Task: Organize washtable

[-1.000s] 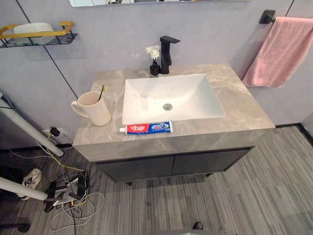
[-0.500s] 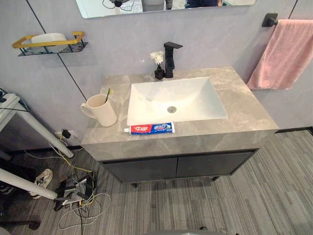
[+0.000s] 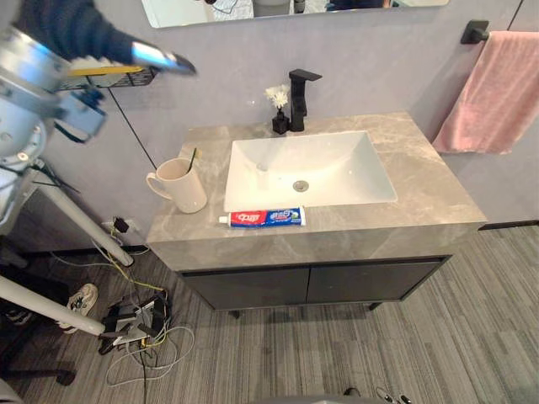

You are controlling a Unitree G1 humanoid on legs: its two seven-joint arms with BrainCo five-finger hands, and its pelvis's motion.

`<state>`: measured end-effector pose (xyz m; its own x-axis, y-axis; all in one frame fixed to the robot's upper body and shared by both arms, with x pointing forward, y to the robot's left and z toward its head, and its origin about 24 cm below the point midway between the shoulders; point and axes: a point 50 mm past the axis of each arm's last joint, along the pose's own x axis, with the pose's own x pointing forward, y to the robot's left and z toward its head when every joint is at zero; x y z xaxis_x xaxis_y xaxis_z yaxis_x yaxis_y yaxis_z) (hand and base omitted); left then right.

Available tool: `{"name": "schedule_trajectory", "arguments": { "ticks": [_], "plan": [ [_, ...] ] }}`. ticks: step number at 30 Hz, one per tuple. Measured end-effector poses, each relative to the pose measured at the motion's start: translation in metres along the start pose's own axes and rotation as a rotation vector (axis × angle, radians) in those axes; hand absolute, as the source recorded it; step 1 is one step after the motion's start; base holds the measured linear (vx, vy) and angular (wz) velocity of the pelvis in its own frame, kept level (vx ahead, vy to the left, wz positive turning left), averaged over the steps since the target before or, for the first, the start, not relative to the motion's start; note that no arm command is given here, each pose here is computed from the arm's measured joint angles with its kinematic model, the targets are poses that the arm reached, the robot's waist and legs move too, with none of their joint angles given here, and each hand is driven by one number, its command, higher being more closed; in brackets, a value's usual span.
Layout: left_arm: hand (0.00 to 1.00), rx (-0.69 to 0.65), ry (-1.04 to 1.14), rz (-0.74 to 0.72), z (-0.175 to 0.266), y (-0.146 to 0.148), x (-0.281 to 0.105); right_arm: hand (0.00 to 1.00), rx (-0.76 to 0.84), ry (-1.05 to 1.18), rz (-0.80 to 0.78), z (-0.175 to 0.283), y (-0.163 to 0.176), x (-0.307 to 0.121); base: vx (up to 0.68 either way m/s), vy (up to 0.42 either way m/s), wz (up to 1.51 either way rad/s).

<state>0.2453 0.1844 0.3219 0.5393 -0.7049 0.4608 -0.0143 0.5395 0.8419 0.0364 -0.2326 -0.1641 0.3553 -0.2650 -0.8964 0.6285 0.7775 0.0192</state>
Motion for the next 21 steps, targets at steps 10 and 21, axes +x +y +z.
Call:
{"name": "schedule_trajectory", "arguments": {
  "ticks": [10, 21],
  "plan": [
    [0.0, -0.195, 0.146, -0.252, -0.015, -0.063, -0.029, 0.0, -0.02, 0.021, -0.017, 0.0, -0.007, 0.0, -0.02, 0.009, 0.07],
    [0.0, -0.297, 0.248, -0.313, -0.039, -0.113, -0.033, 0.0, -0.065, 0.026, 0.013, 0.001, -0.007, 0.001, -0.03, 0.008, -0.05]
  ]
}}
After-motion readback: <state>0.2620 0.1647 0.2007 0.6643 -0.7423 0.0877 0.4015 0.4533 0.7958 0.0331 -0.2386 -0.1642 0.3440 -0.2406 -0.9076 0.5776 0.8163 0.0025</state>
